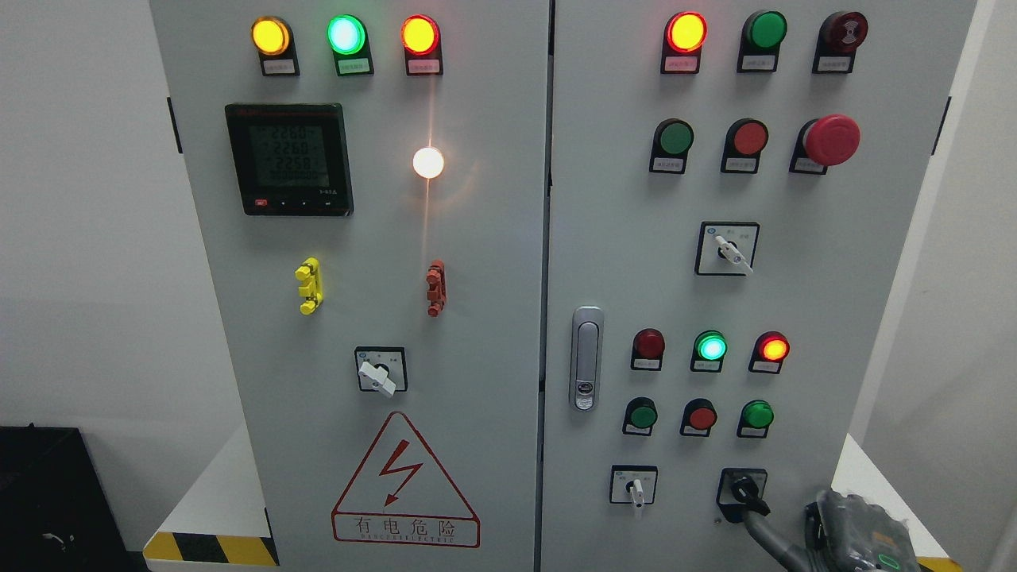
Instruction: Flip black knob to close circuit
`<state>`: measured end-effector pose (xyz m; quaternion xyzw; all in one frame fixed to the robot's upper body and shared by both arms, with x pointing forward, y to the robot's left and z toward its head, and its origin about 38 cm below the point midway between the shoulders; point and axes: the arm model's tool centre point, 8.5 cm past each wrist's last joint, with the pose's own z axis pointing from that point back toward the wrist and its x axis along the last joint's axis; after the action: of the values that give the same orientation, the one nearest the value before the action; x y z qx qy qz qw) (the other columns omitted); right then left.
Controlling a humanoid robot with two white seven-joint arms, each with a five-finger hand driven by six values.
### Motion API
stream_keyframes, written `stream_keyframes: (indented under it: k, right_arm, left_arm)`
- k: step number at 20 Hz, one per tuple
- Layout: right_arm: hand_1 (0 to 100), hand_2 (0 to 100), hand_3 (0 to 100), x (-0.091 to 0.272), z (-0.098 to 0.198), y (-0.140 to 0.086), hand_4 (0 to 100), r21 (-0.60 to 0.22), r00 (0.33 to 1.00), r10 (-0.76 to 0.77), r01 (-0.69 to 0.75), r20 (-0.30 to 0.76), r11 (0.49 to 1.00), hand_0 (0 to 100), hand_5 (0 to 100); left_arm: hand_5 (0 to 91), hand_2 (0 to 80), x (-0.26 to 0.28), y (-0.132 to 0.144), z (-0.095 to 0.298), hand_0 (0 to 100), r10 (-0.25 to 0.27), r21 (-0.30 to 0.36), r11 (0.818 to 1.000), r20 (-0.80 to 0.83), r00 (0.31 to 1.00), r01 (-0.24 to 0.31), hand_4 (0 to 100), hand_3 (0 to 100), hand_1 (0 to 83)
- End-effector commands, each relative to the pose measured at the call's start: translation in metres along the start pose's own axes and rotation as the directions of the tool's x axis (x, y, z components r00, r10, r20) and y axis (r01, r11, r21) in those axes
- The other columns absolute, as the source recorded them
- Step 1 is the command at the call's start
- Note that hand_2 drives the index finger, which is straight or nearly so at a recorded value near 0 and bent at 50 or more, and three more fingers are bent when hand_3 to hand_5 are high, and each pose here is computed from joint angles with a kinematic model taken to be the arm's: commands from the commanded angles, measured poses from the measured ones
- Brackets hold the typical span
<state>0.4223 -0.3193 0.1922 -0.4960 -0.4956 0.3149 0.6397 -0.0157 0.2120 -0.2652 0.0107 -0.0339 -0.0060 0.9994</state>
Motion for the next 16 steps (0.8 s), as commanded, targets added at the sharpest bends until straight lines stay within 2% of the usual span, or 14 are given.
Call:
stream_keyframes:
  k: [1, 7, 16]
  right_arm:
    - [2, 89, 100, 0.0, 0.002, -0.004, 90, -0.019, 1.0, -0.008, 0.008, -0.003, 1.0, 0, 91]
    - [2, 89, 100, 0.011, 0.006, -0.004, 90, -0.022, 0.999, -0.028, 0.028, 0.023, 0.999, 0, 91]
    - [3, 89, 100, 0.032, 0.026, 0.021, 90, 0.047, 0.995, -0.003, -0.001, 0.095, 0.999, 0, 91]
  left_arm:
    - [0.0, 0.0, 0.0, 0.0, 0.0, 12, 0.0, 0.001, 1.0, 0.0, 1.0, 0.0, 0, 0, 55.6]
    - [0.0, 0.0, 0.0, 0.0, 0.0, 12, 0.0, 0.001, 1.0, 0.0, 1.0, 0.0, 0, 0, 55.6]
    - [0.0, 0.0, 0.0, 0.0, 0.0, 12, 0.0, 0.001, 1.0, 0.0, 1.0, 0.0, 0, 0, 55.6]
